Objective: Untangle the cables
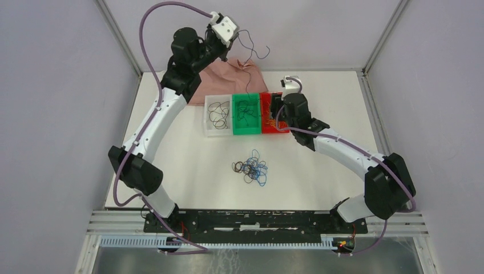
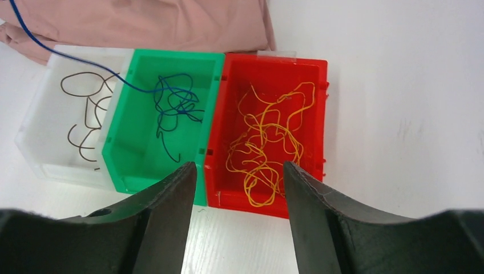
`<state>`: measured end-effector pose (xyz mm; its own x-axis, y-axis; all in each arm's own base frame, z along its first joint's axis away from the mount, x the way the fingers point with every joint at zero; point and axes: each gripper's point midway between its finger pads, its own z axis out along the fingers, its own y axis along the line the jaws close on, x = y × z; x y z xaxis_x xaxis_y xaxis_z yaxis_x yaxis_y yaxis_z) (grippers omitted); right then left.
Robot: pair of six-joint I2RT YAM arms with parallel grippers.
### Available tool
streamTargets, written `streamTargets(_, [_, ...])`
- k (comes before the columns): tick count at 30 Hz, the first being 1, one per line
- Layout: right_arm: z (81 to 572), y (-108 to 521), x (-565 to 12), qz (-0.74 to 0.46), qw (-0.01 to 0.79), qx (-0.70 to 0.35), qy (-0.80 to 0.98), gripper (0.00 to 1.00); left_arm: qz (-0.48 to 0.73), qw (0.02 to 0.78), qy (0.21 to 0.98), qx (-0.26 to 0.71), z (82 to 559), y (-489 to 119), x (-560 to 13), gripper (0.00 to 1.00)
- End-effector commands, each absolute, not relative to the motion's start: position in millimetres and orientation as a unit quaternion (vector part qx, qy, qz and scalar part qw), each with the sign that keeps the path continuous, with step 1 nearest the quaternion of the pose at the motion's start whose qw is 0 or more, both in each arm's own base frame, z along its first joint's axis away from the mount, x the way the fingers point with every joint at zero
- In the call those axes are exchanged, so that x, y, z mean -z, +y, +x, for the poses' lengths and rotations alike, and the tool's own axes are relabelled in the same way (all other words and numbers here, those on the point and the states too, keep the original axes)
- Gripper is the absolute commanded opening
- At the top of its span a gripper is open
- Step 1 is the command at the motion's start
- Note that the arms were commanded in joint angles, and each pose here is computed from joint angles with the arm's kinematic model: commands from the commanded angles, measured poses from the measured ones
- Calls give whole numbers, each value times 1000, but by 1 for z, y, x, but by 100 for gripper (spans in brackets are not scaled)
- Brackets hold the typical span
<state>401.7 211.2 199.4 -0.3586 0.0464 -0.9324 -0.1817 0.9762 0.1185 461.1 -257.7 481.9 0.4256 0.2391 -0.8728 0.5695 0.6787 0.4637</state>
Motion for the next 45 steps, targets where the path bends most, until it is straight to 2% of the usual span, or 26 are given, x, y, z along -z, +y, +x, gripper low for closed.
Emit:
streamTargets(1, [399, 197, -217, -7, 582, -111, 805, 64, 402, 708, 578, 58, 469, -242, -435, 3])
streamTargets(17, [385, 158, -219, 40, 579, -87, 810, 64, 458, 557, 693, 14, 494, -238, -297, 3])
streamTargets(33, [380, 137, -219, 53, 579, -74, 811, 63, 437, 578, 687, 52, 526, -305, -281, 3])
streamTargets(40, [380, 135, -214, 59, 575, -78, 813, 62, 414, 585, 696, 45, 538, -298, -270, 3])
streamTargets(45, [384, 142, -213, 59, 570, -99, 814, 61, 469, 539, 700, 15, 525, -280, -235, 3])
